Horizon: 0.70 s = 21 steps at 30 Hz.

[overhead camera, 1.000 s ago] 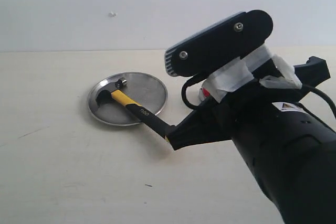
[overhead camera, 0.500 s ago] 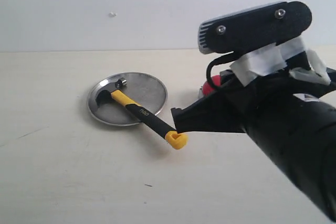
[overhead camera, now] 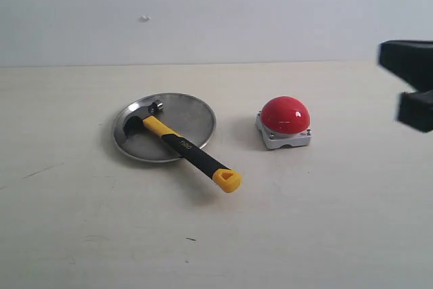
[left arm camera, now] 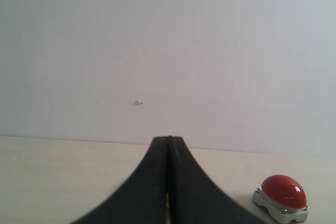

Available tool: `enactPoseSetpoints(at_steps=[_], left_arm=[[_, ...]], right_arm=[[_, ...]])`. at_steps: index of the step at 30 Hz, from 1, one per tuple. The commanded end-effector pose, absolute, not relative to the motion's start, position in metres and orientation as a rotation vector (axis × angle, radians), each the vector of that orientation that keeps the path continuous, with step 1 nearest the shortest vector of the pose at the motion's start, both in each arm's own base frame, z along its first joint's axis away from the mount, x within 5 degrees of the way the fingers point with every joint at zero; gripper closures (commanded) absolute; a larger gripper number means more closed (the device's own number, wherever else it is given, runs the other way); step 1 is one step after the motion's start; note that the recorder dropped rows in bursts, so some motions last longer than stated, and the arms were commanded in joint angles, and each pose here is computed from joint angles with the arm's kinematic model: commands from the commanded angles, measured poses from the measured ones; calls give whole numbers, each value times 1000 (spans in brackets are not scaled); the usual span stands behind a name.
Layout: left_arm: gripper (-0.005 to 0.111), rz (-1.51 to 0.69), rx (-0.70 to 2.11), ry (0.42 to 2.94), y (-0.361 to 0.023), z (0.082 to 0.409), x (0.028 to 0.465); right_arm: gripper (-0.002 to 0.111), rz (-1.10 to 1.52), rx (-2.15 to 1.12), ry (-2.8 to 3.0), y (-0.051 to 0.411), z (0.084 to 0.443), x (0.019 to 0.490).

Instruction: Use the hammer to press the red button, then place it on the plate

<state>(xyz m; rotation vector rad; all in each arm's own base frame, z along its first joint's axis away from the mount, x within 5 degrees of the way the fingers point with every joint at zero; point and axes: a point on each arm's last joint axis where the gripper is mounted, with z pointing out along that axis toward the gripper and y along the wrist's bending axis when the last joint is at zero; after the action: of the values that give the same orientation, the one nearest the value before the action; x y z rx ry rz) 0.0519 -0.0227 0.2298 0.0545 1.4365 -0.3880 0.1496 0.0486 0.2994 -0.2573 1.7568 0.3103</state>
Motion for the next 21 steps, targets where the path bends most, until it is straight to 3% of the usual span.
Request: enactPoseSetpoints(at_steps=[1, 8, 13, 21], left_arm=[[107, -394, 45, 1439, -22, 228, 52], [107, -394, 45, 1439, -22, 228, 52], [107, -394, 45, 1439, -22, 228, 52], [107, -395, 46, 1440, -23, 228, 52]], right_arm=[[108, 163, -201, 1627, 23, 303, 115], [108, 39, -234, 1522, 16, 303, 90], [108, 99, -211, 1535, 18, 300, 89], [108, 77, -137, 1578, 11, 272, 68]])
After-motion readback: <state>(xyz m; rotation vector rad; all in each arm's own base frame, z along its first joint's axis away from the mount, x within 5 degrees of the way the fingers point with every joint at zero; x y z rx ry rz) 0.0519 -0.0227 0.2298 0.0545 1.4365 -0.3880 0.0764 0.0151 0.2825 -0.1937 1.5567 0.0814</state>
